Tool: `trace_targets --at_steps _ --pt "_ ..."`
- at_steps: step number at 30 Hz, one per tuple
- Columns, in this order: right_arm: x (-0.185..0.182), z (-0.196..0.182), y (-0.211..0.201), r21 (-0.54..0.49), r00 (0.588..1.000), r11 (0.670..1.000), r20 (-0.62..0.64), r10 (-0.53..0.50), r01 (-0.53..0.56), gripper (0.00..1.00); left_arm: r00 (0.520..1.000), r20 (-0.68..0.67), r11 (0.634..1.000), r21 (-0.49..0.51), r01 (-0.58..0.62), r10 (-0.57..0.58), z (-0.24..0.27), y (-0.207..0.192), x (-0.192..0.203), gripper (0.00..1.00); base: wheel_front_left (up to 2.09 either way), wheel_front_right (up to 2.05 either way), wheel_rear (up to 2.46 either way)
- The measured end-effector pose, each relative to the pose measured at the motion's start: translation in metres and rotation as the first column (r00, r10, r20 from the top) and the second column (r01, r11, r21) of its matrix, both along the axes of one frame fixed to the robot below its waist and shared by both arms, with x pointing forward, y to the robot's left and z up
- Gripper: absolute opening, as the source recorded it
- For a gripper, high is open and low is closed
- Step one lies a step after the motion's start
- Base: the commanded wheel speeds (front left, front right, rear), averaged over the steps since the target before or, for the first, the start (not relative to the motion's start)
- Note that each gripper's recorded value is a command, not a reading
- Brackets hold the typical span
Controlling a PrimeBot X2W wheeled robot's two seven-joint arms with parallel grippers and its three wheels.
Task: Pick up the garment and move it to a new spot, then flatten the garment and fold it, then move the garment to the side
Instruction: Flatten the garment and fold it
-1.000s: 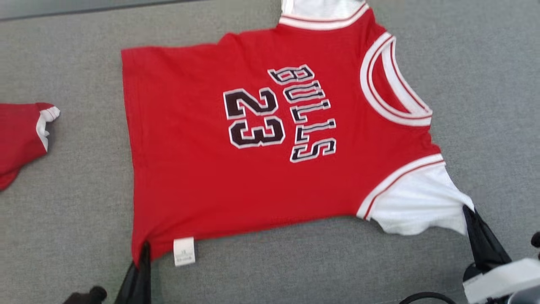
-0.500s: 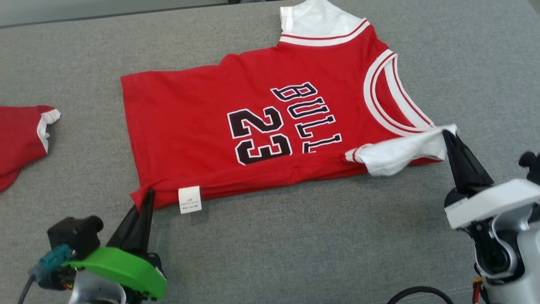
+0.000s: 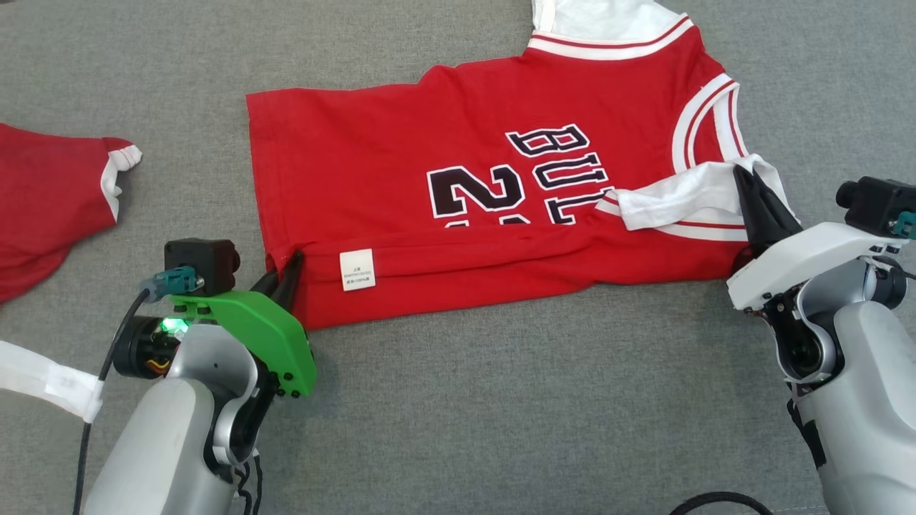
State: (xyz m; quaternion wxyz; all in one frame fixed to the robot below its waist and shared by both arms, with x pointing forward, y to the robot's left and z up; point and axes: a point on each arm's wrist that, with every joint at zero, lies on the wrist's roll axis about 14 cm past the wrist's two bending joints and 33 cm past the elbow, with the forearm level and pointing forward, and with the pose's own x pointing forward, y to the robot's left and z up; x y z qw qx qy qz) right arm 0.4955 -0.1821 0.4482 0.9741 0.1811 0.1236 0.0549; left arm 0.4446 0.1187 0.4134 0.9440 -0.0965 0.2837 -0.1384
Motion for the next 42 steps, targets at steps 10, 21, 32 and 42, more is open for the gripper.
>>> trace_targets --at_steps 10,21,32,42 --pt "0.008 0.004 -0.002 -0.098 0.999 0.995 0.016 0.034 -0.032 1.00 0.999 -0.013 0.999 -0.004 -0.042 0.042 -0.005 0.002 0.009 0.37 0.00 0.00 0.00" --pt "-0.005 0.044 -0.019 -0.294 0.982 0.954 0.149 0.113 -0.065 1.00 0.997 0.070 0.999 -0.026 -0.039 0.041 0.020 0.007 -0.015 1.00 0.00 0.00 0.00" --pt "-0.047 0.013 -0.045 -0.435 0.990 0.891 -0.100 0.095 -0.130 1.00 0.999 -0.034 0.998 -0.048 0.040 -0.041 0.015 -0.007 -0.059 1.00 0.00 0.00 0.00" --pt "-0.048 -0.040 -0.050 -0.434 0.953 0.881 -0.298 0.054 -0.185 1.00 0.988 -0.131 0.997 -0.011 0.080 -0.081 -0.019 -0.010 -0.039 1.00 0.00 0.00 0.00"
